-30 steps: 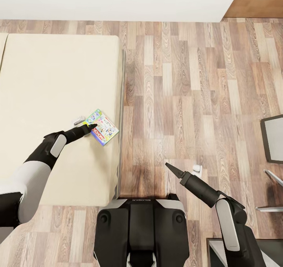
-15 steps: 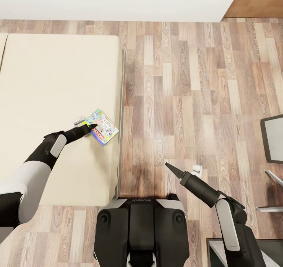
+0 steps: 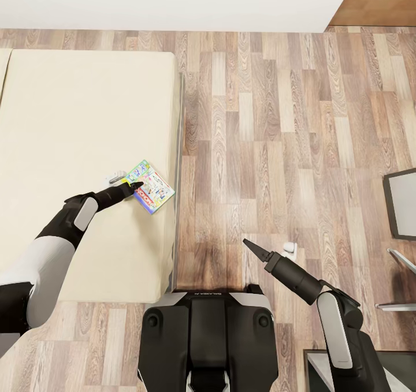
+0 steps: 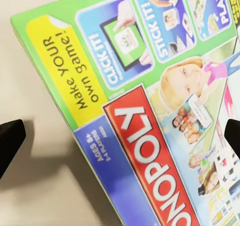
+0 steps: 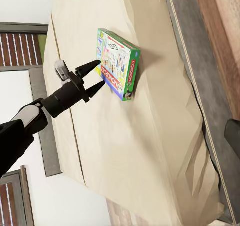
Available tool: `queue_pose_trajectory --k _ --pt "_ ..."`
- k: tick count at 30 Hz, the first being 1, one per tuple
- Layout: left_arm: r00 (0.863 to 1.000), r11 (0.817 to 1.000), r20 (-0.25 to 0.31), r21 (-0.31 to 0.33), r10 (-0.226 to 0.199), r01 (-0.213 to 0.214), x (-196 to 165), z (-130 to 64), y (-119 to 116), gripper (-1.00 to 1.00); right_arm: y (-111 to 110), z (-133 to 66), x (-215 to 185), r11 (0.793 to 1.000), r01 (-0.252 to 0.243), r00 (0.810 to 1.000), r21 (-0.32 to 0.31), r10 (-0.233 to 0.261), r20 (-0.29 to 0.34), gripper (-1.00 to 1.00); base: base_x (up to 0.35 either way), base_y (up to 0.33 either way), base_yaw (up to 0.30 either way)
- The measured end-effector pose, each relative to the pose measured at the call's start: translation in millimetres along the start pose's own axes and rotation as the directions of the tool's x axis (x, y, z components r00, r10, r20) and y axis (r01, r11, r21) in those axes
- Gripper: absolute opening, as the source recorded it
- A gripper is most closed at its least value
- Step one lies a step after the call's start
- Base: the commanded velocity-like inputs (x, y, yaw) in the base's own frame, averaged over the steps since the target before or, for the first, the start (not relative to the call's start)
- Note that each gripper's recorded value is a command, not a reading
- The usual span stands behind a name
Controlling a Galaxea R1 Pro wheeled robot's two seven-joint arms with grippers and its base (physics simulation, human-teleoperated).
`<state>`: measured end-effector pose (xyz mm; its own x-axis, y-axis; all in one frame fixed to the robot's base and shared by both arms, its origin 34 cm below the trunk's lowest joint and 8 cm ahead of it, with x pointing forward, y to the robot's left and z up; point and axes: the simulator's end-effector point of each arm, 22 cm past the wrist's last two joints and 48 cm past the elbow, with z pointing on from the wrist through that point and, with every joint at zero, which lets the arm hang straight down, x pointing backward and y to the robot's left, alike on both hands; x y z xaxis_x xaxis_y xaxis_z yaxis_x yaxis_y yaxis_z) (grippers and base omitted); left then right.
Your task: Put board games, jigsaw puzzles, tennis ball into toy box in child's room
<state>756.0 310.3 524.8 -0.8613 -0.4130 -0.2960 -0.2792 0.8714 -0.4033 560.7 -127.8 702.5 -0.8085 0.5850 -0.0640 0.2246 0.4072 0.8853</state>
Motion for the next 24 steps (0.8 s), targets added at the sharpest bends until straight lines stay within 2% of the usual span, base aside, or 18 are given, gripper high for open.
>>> queue_pose_trajectory --k 20,24 --pt "1.000 1.000 -0.001 0.002 -0.002 0.002 0.4 0.0 -0.3 1.00 0.0 0.0 0.0 1.000 0.000 1.000 0.000 0.000 0.000 1.00 0.000 0.000 0.000" --pt "1.000 1.000 -0.001 0.019 -0.002 0.002 0.3 -0.1 -4.1 1.00 0.0 0.0 0.0 1.000 0.000 1.000 0.000 0.000 0.000 1.00 0.000 0.000 0.000"
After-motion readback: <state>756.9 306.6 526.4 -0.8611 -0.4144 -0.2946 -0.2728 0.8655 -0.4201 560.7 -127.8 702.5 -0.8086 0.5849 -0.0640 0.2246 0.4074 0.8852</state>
